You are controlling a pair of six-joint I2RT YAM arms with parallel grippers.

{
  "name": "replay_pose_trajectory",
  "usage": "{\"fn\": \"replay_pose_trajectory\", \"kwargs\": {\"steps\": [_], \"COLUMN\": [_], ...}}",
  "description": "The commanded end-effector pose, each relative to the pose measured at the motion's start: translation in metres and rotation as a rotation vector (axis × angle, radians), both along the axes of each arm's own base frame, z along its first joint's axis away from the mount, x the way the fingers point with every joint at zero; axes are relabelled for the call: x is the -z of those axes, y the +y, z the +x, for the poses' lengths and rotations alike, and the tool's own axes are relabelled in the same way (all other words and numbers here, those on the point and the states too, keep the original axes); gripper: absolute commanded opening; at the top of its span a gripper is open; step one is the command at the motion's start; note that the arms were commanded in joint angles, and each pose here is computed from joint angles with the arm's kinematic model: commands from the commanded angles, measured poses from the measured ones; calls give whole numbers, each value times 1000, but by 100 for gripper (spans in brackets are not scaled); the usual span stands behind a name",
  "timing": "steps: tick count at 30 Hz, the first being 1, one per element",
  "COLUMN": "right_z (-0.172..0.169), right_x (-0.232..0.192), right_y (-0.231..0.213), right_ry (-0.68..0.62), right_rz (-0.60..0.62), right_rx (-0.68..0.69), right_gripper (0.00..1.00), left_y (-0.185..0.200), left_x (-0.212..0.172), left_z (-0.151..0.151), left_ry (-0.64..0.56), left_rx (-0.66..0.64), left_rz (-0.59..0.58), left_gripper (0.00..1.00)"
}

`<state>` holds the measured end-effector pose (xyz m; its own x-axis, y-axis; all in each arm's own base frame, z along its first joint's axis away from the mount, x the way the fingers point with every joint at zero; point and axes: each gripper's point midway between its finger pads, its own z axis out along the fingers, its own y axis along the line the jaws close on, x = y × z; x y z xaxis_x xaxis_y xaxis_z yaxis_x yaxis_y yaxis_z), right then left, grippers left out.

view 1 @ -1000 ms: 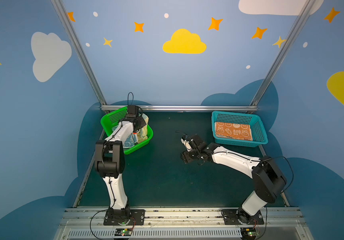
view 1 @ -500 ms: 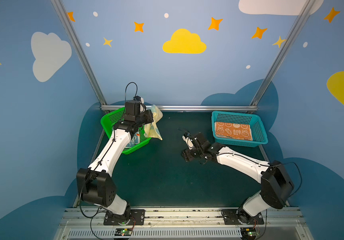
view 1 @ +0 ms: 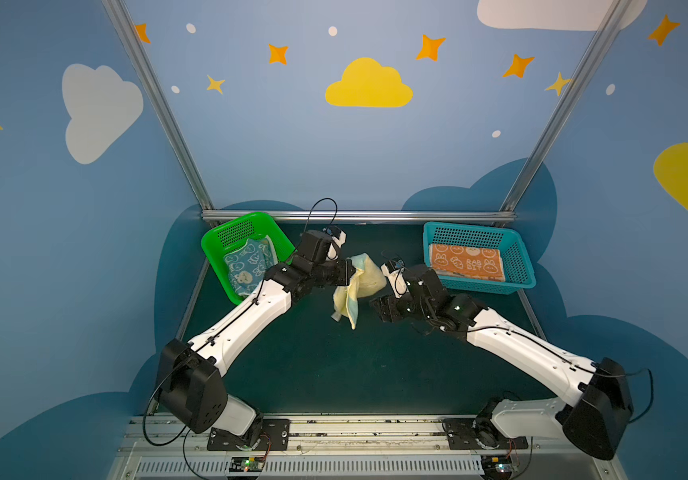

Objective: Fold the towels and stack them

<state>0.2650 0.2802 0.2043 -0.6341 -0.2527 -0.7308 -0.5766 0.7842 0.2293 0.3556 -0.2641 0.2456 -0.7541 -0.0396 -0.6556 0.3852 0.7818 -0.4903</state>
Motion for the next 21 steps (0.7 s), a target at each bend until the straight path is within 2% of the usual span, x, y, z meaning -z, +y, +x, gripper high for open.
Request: {"fn": "replay_pose_trajectory", "kwargs": {"steps": [1, 5, 8, 12, 15, 17, 19, 21], "right_z": [-6, -10, -14, -25, -33, -33, -30, -25], "right_x": [1, 2, 12, 34, 47, 57, 68, 80], "right_y": [-10, -19, -24, -24, -18, -15, -15, -17], "right_ry": [-11, -23, -1, 5, -61, -99, -118, -113], "right_rz": [-1, -12, -32, -84, -126, -149, -180, -221], "right_rx": [23, 39, 50, -7, -103, -142, -153, -141], "right_gripper": [74, 74, 75, 81, 81, 82, 83, 84], "left_y": [-11, -8, 8, 20, 36, 48, 59, 66], "left_x": [-7, 27, 73, 128, 153, 160, 164, 164], "left_z": [-10, 1, 16, 19, 20, 21, 24, 26], "left_ry": [-7, 44, 124, 223, 257, 254, 244, 232], "left_rx": [48, -19, -140, -214, -267, -294, -317, -332], "left_rz": [-26, 14, 121, 226, 326, 402, 463, 497], "left_gripper": [5, 6, 6, 10, 20, 40, 50, 69]}}
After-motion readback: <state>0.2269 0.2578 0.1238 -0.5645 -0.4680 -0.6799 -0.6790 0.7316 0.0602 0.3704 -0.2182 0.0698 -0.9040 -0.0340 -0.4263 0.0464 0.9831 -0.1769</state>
